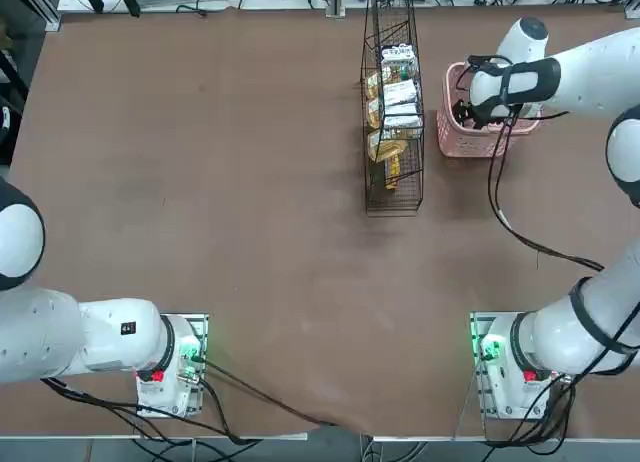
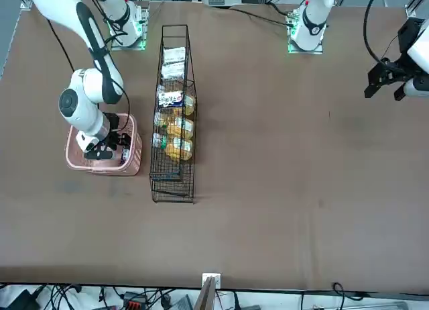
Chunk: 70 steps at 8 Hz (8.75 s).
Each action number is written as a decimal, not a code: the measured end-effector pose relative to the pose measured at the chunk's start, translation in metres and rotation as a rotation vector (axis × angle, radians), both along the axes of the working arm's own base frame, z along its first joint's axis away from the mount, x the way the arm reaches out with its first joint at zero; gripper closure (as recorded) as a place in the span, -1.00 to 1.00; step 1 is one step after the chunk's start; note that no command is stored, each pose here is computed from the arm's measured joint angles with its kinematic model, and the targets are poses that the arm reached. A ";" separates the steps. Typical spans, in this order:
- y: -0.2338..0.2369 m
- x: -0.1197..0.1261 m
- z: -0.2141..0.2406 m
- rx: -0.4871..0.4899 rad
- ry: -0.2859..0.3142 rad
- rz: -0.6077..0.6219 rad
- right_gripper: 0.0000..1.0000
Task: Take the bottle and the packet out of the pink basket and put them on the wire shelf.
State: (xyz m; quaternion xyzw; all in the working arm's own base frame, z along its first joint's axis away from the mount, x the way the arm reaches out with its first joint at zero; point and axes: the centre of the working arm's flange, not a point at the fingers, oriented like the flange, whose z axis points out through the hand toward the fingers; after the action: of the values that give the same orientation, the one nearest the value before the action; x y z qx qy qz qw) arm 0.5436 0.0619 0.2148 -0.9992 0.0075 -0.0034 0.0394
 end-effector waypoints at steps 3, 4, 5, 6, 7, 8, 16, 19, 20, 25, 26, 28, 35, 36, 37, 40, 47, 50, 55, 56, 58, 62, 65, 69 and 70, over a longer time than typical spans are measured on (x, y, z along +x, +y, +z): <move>0.000 -0.001 -0.010 -0.002 0.010 -0.002 -0.98; -0.001 -0.001 -0.013 -0.003 0.009 -0.003 -0.98; -0.001 -0.002 -0.016 -0.003 0.009 -0.004 -0.98; -0.001 -0.002 -0.018 -0.004 0.010 -0.005 -0.98; -0.001 -0.002 -0.018 -0.004 0.010 -0.006 -0.98; -0.001 -0.002 -0.019 -0.004 0.012 -0.007 -0.98; -0.001 -0.001 -0.025 -0.005 0.008 -0.015 -0.88; -0.001 0.000 -0.024 -0.004 0.002 -0.016 -0.51; -0.001 0.001 -0.024 -0.004 0.001 -0.017 -0.46; 0.000 0.005 -0.017 -0.002 -0.014 -0.016 0.12; 0.000 0.007 -0.015 -0.001 -0.020 -0.014 0.12; 0.002 0.010 0.003 0.004 -0.022 -0.010 0.12; 0.008 0.018 0.124 0.032 0.069 0.025 0.12; 0.008 0.020 0.150 0.035 0.083 0.033 0.12; 0.009 0.024 0.178 0.038 0.095 0.046 0.12; 0.014 0.039 0.268 0.041 0.087 0.086 0.12; 0.152 0.016 0.405 0.026 -0.097 0.416 0.12; 0.212 -0.008 0.421 -0.029 -0.165 0.637 0.12; 0.246 -0.004 0.410 -0.055 -0.254 1.057 0.12; 0.258 -0.008 0.406 -0.091 -0.265 1.145 0.12; 0.277 -0.008 0.394 -0.121 -0.279 1.299 0.12; 0.289 0.004 0.368 -0.126 -0.288 1.478 0.12; 0.293 0.011 0.358 -0.124 -0.289 1.551 0.12; 0.288 0.026 0.345 -0.117 -0.280 1.562 0.12; 0.287 0.029 0.340 -0.115 -0.276 1.559 0.12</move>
State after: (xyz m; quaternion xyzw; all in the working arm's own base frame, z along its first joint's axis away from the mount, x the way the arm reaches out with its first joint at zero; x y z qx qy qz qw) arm 0.5730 0.3487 0.5546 -0.7074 -0.6995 -0.0992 -0.0206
